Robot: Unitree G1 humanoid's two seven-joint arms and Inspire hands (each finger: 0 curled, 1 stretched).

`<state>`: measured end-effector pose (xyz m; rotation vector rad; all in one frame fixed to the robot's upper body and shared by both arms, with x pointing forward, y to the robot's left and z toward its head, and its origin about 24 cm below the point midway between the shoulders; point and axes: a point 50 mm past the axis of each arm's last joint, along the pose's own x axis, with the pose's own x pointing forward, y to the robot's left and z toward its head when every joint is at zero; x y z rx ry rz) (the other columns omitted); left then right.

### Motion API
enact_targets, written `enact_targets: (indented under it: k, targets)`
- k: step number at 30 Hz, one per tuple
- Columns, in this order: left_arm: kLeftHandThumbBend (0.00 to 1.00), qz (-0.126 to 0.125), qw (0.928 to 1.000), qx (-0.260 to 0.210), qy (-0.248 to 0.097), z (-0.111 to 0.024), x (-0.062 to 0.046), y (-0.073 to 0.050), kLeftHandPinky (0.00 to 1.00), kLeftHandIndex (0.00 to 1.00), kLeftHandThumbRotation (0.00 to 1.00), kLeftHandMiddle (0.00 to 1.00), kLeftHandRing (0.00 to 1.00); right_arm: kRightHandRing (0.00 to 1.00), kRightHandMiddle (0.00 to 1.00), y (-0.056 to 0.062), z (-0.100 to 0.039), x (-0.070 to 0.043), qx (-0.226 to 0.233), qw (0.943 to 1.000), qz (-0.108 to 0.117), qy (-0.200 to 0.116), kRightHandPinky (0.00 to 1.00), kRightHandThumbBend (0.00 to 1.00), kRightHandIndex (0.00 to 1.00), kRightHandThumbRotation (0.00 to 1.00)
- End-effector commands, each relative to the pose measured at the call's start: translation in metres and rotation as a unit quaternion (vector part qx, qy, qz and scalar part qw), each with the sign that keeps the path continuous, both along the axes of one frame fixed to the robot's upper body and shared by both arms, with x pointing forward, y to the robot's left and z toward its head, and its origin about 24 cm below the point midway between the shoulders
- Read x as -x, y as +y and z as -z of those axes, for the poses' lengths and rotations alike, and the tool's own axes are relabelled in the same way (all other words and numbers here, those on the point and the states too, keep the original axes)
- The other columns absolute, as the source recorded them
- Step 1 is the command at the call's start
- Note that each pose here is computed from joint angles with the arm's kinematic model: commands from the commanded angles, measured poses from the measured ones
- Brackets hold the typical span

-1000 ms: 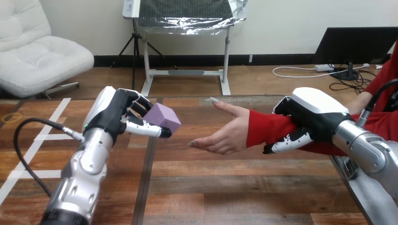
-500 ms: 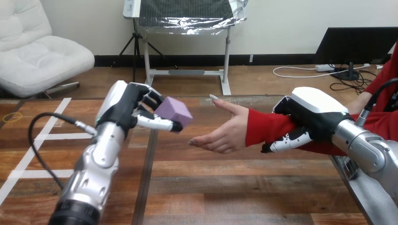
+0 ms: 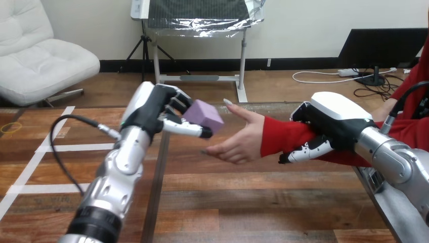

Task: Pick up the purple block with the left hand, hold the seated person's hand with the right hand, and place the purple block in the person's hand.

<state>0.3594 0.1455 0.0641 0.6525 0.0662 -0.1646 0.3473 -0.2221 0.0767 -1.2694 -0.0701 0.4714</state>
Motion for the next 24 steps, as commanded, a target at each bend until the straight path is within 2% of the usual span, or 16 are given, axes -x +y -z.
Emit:
enact_targets:
  k: [1, 14, 24]
  targets:
    - [0.82, 0.023, 0.9981, 0.016, -0.055, -0.035, -0.016, -0.020, 0.35, 0.41, 0.00, 0.42, 0.40, 0.28, 0.32, 0.022, -0.031, -0.010, -0.046, 0.9966, -0.033, -0.060, 0.25, 0.77, 0.32, 0.35]
    - [0.81, 0.043, 0.9976, 0.010, -0.053, -0.035, -0.018, -0.036, 0.36, 0.41, 0.00, 0.43, 0.41, 0.26, 0.31, 0.034, -0.034, -0.012, -0.047, 0.9959, -0.044, -0.063, 0.23, 0.75, 0.32, 0.34]
    - [0.82, 0.055, 0.9969, 0.010, -0.054, -0.036, -0.019, -0.043, 0.35, 0.41, 0.00, 0.42, 0.40, 0.27, 0.32, 0.041, -0.036, -0.014, -0.040, 0.9957, -0.050, -0.067, 0.23, 0.75, 0.35, 0.35]
